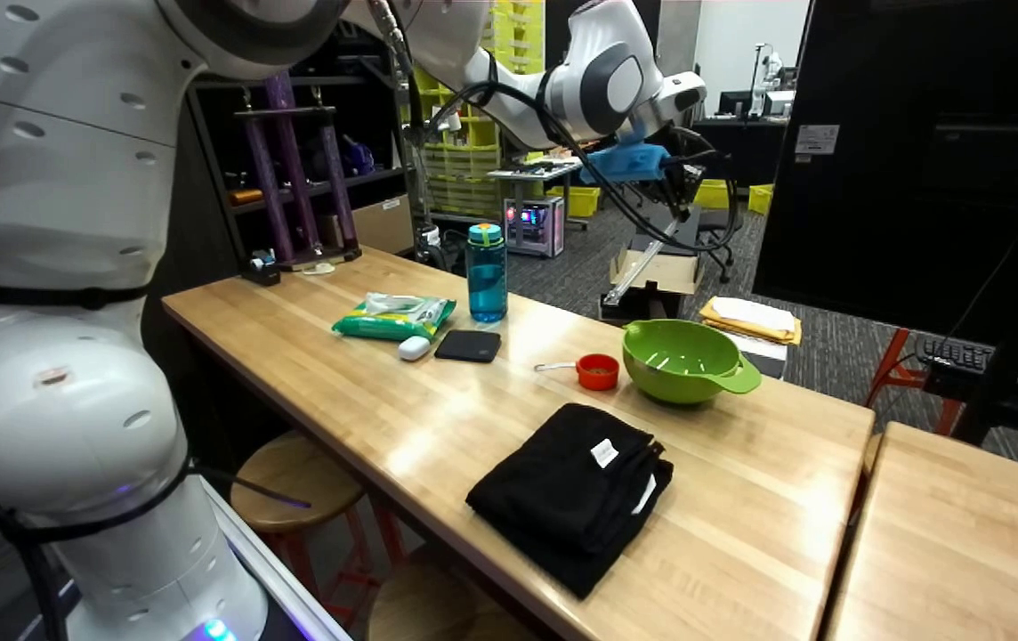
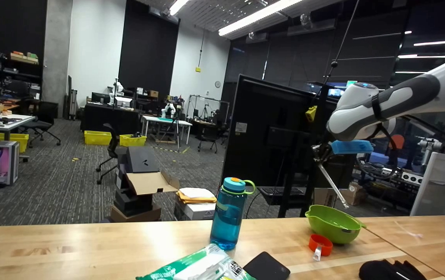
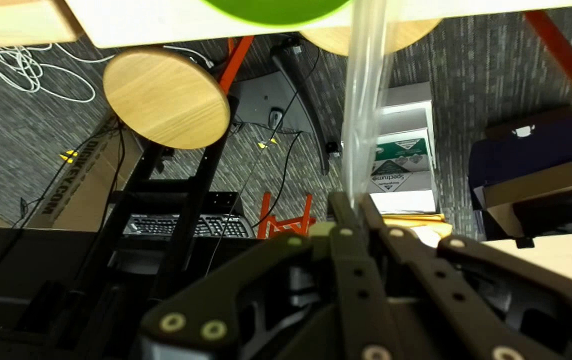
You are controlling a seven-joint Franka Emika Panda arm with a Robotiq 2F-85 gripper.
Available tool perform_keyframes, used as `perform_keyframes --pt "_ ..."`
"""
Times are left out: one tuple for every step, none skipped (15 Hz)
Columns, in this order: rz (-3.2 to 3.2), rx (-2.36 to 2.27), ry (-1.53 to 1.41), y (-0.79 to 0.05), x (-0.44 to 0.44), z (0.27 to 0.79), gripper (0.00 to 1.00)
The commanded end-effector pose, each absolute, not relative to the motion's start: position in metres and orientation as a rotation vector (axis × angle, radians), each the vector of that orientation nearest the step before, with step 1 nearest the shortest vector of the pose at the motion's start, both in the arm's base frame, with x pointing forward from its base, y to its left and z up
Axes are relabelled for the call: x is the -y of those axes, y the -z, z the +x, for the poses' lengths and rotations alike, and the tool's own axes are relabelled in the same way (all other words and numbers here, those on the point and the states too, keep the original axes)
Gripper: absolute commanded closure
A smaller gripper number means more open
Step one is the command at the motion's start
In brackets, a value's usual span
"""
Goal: Use the straw to stir the contents of the green bowl
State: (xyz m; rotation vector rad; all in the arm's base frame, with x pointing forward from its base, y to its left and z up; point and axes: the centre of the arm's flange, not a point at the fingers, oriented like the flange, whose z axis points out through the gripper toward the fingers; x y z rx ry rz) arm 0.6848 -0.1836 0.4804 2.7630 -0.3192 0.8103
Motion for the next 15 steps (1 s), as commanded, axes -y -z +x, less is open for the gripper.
perform_keyframes --pt "2.726 0.287 -0.866 -0.485 0.196 0.700 0.99" --pt "2.725 0.283 -0.875 -0.485 0.200 0.701 0.99" --pt "2.728 0.278 -0.877 -0.484 0.203 0.703 0.99" --pt "2.731 0.276 -0.880 -0.483 0.206 0.705 0.99" --pt "2.730 0.273 -0.882 -0.483 0.209 0.705 0.99" --pt "2.731 0.261 -0.884 -0.481 0.212 0.706 0.99" --pt "2.732 0.255 -0.885 -0.480 0.215 0.707 0.99" --pt "2.730 0.247 -0.886 -0.479 0.217 0.708 0.99" --pt "2.730 0.242 -0.889 -0.477 0.220 0.709 0.99" --pt "2.730 0.237 -0.890 -0.475 0.223 0.710 0.99" --pt "2.729 0.233 -0.895 -0.474 0.225 0.712 0.99" --pt "2.727 0.230 -0.901 -0.472 0.227 0.714 0.99" --pt "2.722 0.226 -0.906 -0.470 0.229 0.716 0.99" --pt "2.718 0.219 -0.910 -0.470 0.231 0.717 0.99" --pt "2.718 0.214 -0.913 -0.468 0.233 0.719 0.99"
